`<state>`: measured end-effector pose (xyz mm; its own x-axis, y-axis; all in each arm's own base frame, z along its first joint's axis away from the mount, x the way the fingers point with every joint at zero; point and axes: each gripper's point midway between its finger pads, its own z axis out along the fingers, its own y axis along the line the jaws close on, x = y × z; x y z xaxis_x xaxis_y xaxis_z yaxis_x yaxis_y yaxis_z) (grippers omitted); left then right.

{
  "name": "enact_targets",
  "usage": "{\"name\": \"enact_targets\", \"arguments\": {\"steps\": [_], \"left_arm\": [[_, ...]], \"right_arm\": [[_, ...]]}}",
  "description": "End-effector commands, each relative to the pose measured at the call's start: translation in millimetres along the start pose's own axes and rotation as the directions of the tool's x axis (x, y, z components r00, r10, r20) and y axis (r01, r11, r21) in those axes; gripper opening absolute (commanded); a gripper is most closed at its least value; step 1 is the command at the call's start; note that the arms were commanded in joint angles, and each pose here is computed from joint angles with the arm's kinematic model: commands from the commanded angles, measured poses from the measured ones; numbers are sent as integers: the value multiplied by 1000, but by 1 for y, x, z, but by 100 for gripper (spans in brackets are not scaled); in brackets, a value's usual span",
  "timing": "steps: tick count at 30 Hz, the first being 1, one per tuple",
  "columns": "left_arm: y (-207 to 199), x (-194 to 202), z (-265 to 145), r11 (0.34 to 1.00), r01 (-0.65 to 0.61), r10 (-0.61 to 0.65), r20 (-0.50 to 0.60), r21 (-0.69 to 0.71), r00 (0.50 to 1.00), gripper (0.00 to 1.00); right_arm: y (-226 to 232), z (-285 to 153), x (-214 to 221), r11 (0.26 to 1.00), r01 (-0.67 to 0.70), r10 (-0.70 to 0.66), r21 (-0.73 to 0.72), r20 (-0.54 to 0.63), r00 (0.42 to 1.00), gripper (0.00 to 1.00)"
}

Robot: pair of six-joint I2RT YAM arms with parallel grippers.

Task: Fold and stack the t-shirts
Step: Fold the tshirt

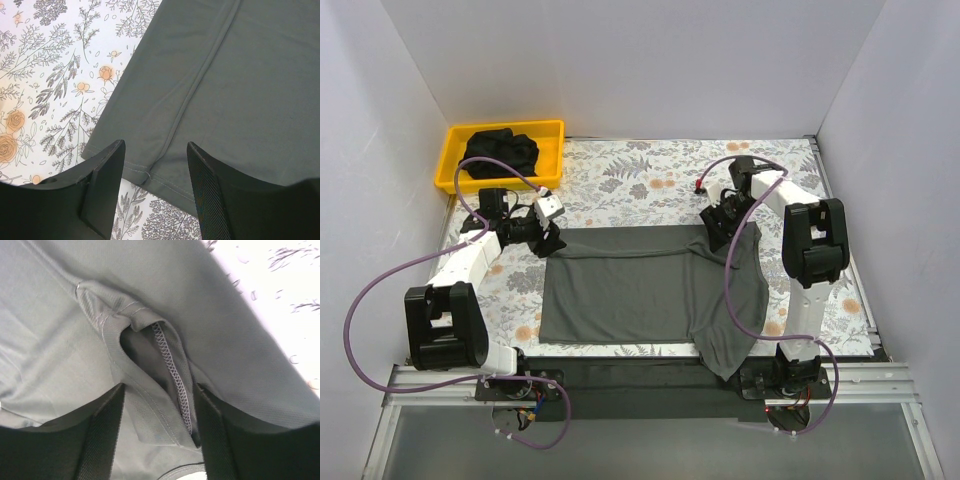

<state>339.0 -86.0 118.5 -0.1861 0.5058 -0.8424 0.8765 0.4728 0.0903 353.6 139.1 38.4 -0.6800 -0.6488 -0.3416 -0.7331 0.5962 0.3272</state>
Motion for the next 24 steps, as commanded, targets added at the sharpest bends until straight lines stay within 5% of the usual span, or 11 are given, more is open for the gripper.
{"name": "enact_targets", "arguments": {"steps": [1, 13, 24], "left_arm": [[0, -14, -6, 999, -31, 31, 33, -10, 999, 52], [1, -18, -8, 999, -28, 29, 39, -15, 999, 52], [9, -28, -9, 996, 80, -79, 42, -30, 996, 52]], "right_arm": [[12, -4, 9, 999, 25, -26, -38, -19, 999, 62], [79, -20, 56, 971, 139, -157, -192, -84, 984, 37], [111, -37, 62, 922, 280, -313, -269, -90, 945, 41]]}}
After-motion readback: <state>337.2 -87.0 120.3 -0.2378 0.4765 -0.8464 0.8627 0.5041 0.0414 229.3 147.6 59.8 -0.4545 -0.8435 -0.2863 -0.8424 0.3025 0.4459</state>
